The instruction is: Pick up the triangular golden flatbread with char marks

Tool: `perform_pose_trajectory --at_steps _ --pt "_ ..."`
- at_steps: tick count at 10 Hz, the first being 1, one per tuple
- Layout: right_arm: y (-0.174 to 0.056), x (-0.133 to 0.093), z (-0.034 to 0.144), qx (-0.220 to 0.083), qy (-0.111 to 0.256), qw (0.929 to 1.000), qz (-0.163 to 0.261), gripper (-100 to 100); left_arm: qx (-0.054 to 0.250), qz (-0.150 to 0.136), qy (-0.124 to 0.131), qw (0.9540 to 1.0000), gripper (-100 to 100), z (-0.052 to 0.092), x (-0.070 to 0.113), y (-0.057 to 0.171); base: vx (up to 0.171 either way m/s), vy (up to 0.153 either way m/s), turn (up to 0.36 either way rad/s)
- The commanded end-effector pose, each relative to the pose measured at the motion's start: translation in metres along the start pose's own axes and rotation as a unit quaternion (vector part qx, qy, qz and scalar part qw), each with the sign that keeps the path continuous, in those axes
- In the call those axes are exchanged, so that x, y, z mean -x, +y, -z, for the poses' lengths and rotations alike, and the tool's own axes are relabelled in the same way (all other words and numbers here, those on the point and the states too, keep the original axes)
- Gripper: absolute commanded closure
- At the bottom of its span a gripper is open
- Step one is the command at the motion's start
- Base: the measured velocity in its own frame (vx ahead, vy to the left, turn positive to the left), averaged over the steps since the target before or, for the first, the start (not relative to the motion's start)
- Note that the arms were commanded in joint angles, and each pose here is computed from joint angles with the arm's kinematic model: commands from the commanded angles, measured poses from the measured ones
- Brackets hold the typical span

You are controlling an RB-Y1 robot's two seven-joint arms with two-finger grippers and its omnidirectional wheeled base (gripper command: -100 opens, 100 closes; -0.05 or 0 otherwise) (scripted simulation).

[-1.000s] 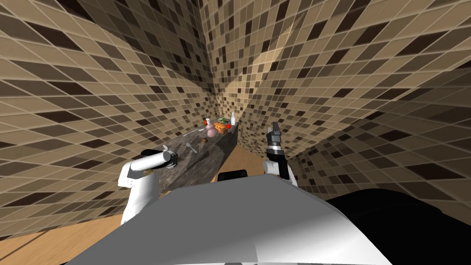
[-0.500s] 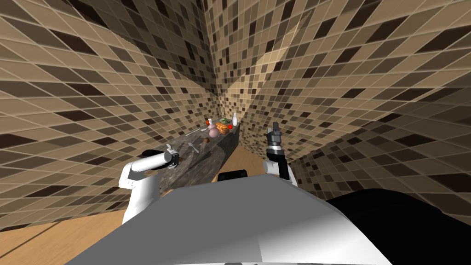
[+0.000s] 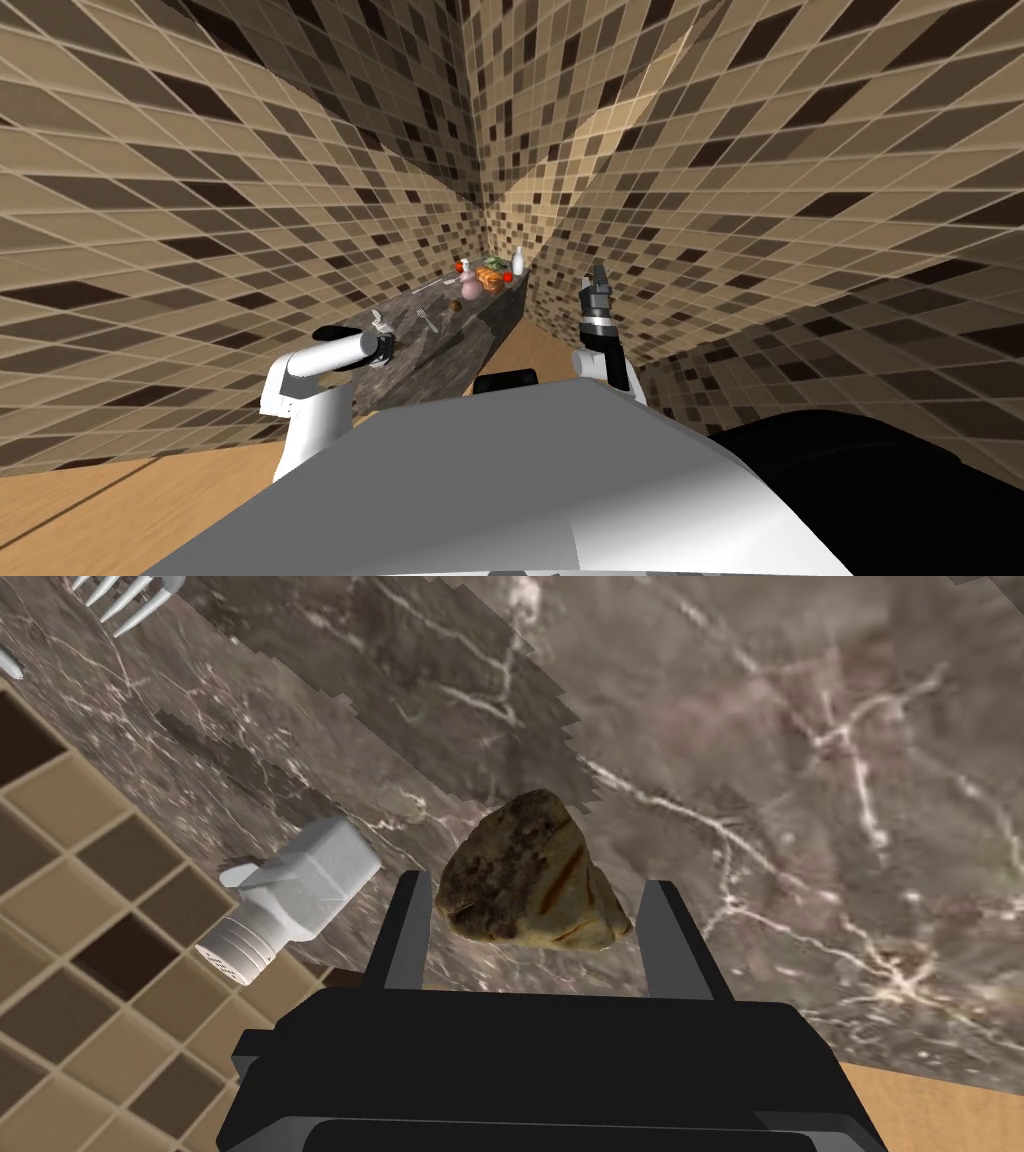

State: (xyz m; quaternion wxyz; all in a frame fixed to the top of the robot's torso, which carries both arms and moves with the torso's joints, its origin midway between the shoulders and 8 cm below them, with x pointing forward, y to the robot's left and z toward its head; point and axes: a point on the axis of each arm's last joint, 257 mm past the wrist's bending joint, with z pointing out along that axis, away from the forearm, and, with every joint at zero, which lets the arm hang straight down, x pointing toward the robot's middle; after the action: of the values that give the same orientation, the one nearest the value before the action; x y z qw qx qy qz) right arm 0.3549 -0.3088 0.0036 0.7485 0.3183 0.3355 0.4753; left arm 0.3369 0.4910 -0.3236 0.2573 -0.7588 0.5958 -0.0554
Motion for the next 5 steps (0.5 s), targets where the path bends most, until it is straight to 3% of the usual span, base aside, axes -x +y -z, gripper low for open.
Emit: perform_pose_trajectory --at_steps 1,3,4,5 --pt "0.000 0.000 0.000 0.000 0.000 1.0000 0.000 0 -0.002 -0.009 0.005 0.9999 100 0.008 -0.007 0.004 0.078 0.009 0.122" --pt "0.000 0.000 0.000 0.000 0.000 1.0000 0.000 0 -0.003 -0.018 0.012 0.9998 100 0.018 -0.019 0.010 0.085 0.021 0.135" --pt "0.000 0.000 0.000 0.000 0.000 1.0000 0.000 0 -0.003 -0.015 0.010 0.9998 100 0.015 -0.015 0.008 0.040 0.008 0.026" --pt "0.000 0.000 0.000 0.000 0.000 1.0000 0.000 0 -0.003 -0.015 0.010 0.9998 0 0.016 -0.015 0.009 0.007 0.001 -0.005"
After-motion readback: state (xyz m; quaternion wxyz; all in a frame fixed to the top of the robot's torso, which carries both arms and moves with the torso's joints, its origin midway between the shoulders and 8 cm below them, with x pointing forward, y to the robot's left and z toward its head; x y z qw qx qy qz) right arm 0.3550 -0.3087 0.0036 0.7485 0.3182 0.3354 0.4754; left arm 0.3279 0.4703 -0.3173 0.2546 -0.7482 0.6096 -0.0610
